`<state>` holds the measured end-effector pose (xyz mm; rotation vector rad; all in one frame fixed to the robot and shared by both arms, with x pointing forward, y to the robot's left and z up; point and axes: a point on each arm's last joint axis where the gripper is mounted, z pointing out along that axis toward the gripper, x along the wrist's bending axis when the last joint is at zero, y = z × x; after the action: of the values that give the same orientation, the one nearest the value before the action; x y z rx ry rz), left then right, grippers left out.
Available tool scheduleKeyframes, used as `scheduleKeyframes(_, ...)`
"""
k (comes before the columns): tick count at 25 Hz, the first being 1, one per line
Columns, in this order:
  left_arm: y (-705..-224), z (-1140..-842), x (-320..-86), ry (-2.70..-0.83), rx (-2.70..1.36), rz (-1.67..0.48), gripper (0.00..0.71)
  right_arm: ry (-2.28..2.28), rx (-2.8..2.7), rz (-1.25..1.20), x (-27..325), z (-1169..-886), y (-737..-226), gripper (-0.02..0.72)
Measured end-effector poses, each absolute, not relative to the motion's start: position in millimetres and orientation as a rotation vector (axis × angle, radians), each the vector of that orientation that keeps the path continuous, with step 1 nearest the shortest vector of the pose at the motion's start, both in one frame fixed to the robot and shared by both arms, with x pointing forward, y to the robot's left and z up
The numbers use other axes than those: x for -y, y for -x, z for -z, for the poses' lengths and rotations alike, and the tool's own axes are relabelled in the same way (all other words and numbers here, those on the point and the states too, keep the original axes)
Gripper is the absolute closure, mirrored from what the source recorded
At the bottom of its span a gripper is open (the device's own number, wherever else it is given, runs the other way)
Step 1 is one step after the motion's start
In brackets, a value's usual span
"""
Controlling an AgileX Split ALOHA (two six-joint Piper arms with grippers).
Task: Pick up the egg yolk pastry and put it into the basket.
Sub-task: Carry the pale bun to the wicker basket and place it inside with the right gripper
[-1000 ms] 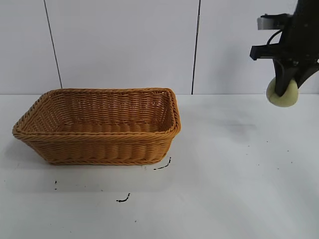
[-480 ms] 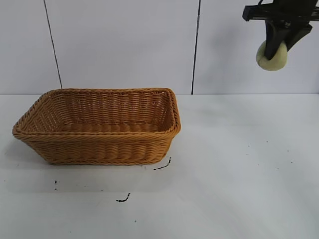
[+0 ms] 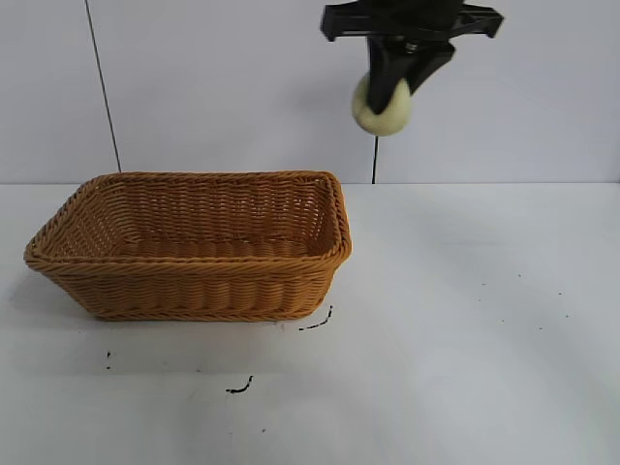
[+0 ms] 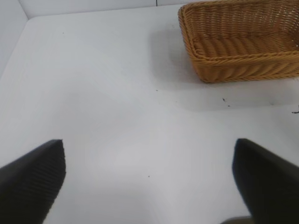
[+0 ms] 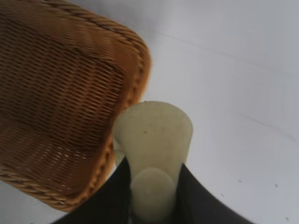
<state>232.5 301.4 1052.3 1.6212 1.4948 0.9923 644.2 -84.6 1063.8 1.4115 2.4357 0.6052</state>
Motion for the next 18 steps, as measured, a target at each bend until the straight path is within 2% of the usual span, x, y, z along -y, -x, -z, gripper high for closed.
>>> scheduleKeyframes(5, -233, -1052, -301, -1.621, -1.495, -0.992, 0.014, -1.281, -2.490, -0.697, 28, -1039, -635, 0.563)
scheduleKeyframes(8, -233, -1052, -301, -1.621, -1.495, -0.992, 0.014, -1.271, -2.488, -0.747, 4, -1012, -641, 0.563)
scheduleKeyframes(15, -233, -1052, -301, -1.621, -1.495, -0.992, 0.014, -1.346, -2.525, -0.698, -9, -938, -655, 0.563)
scheduleKeyframes(18, -233, -1052, -301, -1.621, -1.495, -0.992, 0.014, -1.356, -2.540, -0.670, -11, -919, -657, 0.563)
